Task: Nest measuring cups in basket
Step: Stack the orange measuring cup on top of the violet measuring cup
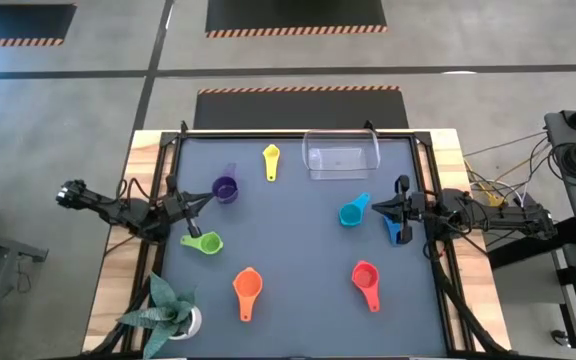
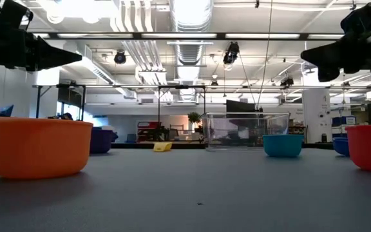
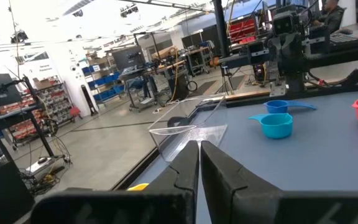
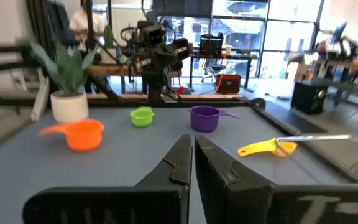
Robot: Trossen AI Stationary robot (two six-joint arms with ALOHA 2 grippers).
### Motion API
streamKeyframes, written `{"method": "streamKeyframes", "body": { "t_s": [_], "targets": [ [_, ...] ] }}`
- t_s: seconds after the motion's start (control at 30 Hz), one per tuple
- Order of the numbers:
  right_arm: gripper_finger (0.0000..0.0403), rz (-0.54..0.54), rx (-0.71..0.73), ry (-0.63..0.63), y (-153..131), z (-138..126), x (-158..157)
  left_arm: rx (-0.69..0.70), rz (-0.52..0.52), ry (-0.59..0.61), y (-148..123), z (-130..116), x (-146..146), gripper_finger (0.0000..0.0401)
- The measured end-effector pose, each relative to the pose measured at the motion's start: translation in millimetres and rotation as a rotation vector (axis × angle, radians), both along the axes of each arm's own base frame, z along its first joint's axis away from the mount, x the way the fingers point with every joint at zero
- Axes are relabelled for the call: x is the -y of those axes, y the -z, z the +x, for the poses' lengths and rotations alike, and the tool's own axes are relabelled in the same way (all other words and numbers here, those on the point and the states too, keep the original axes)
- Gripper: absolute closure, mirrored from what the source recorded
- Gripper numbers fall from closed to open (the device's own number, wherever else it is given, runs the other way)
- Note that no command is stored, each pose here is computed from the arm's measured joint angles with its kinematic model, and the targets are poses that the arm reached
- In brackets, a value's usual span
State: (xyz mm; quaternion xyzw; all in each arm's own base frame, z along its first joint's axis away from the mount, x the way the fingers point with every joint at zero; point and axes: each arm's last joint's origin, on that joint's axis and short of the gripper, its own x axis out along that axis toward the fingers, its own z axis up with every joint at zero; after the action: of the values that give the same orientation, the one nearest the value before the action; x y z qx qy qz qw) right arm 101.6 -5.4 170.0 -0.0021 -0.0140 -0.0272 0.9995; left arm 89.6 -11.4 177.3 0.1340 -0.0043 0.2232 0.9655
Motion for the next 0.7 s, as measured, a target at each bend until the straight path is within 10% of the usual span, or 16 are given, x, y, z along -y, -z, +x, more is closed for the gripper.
{"method": "streamKeyframes", "body": {
  "t_s": [0.37, 0.7],
  "targets": [
    [0.0394, 0.185, 0.051, -0.008, -3.9, -0.2, 0.0, 0.013, -0.027, 0.003, -0.1, 0.0, 0.0, 0.0401],
    [0.0394, 0.354, 0.251, -0.053, -22.3, -3.1, -0.2, 0.437, -0.428, 0.156, -26.3, -5.2, 0.1, 0.0401]
  ]
}}
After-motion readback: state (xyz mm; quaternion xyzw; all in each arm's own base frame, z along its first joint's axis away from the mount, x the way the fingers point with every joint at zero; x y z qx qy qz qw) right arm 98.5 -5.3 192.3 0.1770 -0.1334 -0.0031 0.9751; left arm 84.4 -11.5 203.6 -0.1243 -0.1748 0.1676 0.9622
